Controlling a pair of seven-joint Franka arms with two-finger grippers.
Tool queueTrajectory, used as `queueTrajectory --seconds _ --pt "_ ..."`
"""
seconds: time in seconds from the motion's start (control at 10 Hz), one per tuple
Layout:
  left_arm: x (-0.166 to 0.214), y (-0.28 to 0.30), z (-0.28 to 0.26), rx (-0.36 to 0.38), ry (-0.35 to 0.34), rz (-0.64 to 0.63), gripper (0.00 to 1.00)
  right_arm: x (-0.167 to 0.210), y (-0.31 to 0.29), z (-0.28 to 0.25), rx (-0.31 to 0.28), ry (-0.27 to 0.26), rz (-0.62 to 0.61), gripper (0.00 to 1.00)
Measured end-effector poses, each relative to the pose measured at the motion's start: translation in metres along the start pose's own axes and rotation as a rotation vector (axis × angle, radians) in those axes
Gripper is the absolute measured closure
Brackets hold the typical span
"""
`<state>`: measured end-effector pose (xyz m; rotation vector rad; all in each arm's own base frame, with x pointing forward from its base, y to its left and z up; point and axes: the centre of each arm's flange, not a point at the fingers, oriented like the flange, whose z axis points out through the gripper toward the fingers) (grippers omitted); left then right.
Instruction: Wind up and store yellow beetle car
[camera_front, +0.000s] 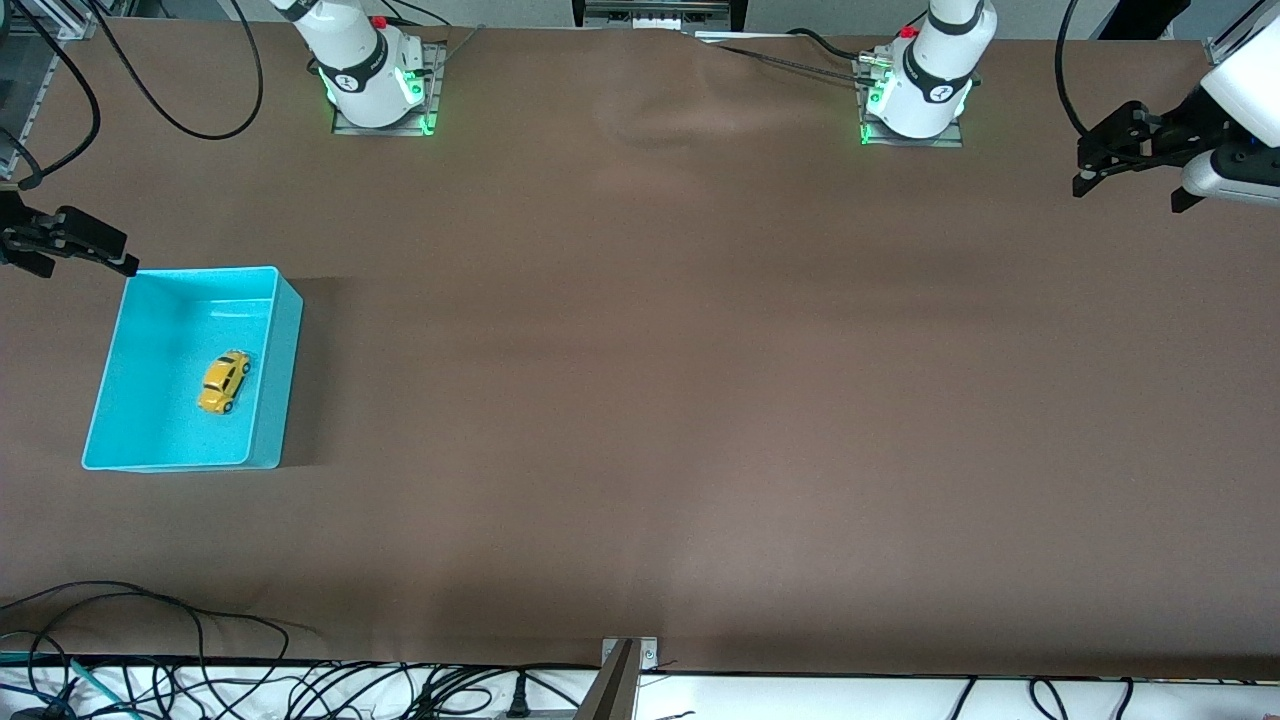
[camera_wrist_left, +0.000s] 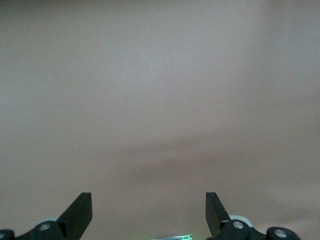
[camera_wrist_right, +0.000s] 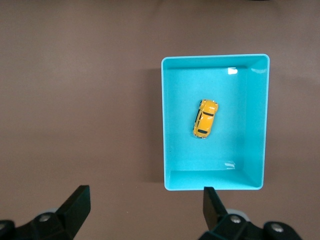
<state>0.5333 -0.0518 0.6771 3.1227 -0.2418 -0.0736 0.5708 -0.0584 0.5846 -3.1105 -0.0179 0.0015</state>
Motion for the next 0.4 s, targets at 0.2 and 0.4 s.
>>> queueTrajectory --seconds 0.2,0.4 --pt "0.0 0.0 0.0 0.0 0.0 0.0 0.0 -0.0014 -0.0034 -0.0009 0.001 -0.006 -0.005 0.0" --pt "0.0 0.0 0.0 0.0 0.0 0.0 0.0 -0.0028 -0.0034 0.0002 0.001 -0.019 -0.005 0.0"
